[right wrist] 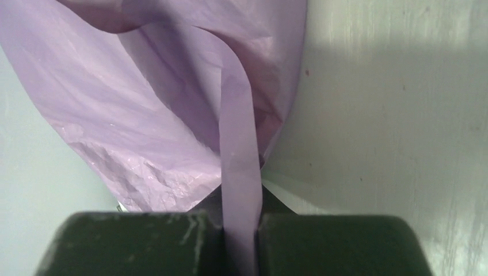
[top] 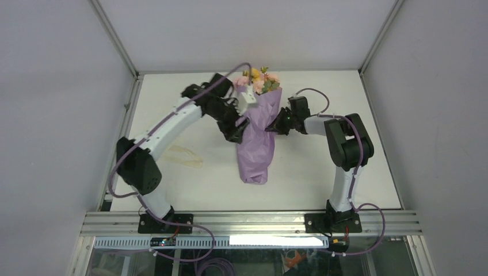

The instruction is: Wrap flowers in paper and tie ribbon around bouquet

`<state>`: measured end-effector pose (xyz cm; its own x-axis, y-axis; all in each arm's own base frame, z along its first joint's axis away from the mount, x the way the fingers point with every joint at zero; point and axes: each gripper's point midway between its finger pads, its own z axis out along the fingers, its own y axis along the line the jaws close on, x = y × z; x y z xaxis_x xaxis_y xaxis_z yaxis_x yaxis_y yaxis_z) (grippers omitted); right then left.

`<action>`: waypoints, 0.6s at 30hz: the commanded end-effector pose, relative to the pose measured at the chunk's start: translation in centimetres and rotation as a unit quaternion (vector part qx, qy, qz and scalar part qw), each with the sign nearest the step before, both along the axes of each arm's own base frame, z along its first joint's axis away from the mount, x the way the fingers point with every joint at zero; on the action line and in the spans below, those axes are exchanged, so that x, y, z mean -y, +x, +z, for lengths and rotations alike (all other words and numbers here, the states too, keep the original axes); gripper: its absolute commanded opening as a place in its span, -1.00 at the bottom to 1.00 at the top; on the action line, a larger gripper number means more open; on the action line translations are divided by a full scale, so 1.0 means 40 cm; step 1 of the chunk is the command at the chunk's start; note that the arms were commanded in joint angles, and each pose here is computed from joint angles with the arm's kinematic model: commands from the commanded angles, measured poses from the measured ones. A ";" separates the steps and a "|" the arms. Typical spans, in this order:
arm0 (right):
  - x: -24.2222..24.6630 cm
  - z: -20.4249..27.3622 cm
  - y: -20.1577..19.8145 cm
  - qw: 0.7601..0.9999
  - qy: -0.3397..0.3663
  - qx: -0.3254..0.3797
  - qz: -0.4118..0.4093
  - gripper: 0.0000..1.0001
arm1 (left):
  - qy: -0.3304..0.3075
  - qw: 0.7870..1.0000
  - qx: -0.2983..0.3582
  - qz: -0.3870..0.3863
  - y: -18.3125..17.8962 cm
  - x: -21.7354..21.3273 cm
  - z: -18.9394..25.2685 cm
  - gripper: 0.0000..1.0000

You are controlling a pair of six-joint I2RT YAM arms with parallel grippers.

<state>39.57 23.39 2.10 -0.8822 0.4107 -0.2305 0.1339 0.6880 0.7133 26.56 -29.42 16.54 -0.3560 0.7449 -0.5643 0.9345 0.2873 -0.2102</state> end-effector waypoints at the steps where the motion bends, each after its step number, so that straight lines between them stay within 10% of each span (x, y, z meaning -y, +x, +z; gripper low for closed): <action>1: 0.006 0.027 -0.038 0.999 -0.038 -0.005 0.015 -1.00 | 0.030 0.990 -0.017 0.135 0.059 -0.259 0.046 0.45; 8: 0.001 0.028 -0.041 0.998 -0.059 0.010 0.028 -1.00 | 0.205 0.880 -0.058 0.425 0.217 -0.803 -0.110 0.49; 18: -0.002 0.017 -0.055 0.997 -0.067 0.004 0.031 -1.00 | 0.299 0.902 -0.085 0.299 0.166 -0.869 -0.260 0.28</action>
<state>37.72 23.68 2.11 -0.9022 0.3469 -0.2564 0.1068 0.7555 0.6463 33.34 3.80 6.48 -0.9045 0.4174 -0.0876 0.4232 0.9039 -0.0626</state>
